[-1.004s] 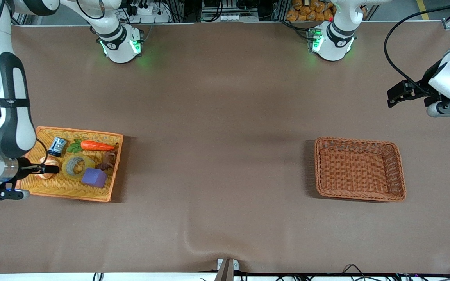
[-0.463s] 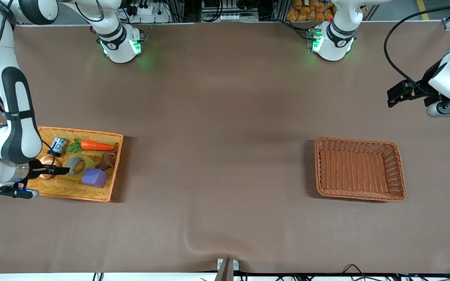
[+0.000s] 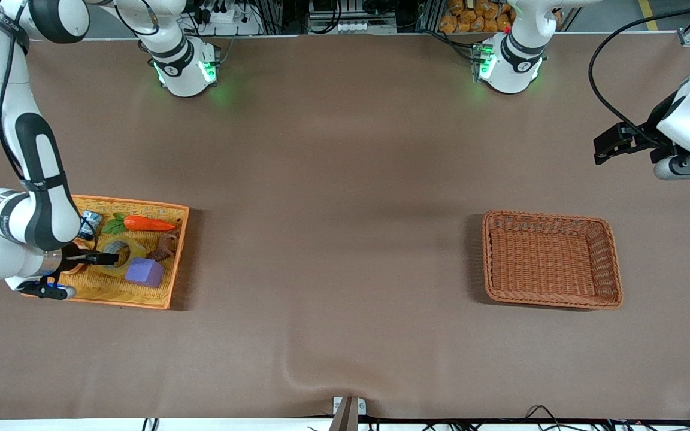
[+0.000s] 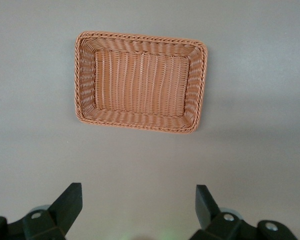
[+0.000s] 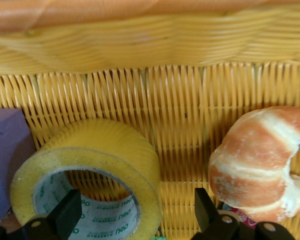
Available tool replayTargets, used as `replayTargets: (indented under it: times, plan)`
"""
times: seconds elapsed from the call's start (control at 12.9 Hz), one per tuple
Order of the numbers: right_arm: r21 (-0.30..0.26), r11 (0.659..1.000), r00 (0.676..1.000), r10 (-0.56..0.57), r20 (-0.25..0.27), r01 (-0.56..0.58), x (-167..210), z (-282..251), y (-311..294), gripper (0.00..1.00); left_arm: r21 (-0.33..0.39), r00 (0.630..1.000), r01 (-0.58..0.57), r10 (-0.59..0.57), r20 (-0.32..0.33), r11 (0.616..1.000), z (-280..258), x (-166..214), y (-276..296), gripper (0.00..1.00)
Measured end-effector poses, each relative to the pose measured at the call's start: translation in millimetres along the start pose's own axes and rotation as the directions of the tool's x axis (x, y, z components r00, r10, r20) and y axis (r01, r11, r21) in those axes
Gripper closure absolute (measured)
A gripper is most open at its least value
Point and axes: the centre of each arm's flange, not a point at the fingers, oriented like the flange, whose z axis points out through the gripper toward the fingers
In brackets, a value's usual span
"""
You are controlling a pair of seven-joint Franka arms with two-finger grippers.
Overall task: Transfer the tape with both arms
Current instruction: 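Close the right gripper on the tape roll and lift it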
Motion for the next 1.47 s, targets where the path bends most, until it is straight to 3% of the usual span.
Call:
replayTargets:
  times: [0.08, 0.54, 1.0, 1.47]
  plan:
    - [0.001, 1.0, 1.0, -0.002, 0.006, 0.002, -1, 3, -1, 0.07, 0.0, 1.0, 0.0, 0.0, 0.0, 1.0, 0, 0, 0, 0.0]
    - [0.003, 1.0, 1.0, -0.007, 0.025, 0.007, -5, 12, -4, 0.76, 0.0, 1.0, 0.0, 0.0, 0.001, 1.0, 0, 0, 0, 0.0]
    - [-0.003, 0.997, 0.997, -0.072, -0.011, 0.072, -3, -5, -3, 0.77, 0.0, 1.0, 0.0, 0.0, 0.002, 1.0, 1, 0, 0, 0.0]
    - [-0.02, 0.987, 0.985, -0.163, -0.049, 0.162, -26, -102, 14, 0.77, 0.0, 1.0, -0.001, 0.001, 0.003, 1.0, 2, 0, 0, 0.0]
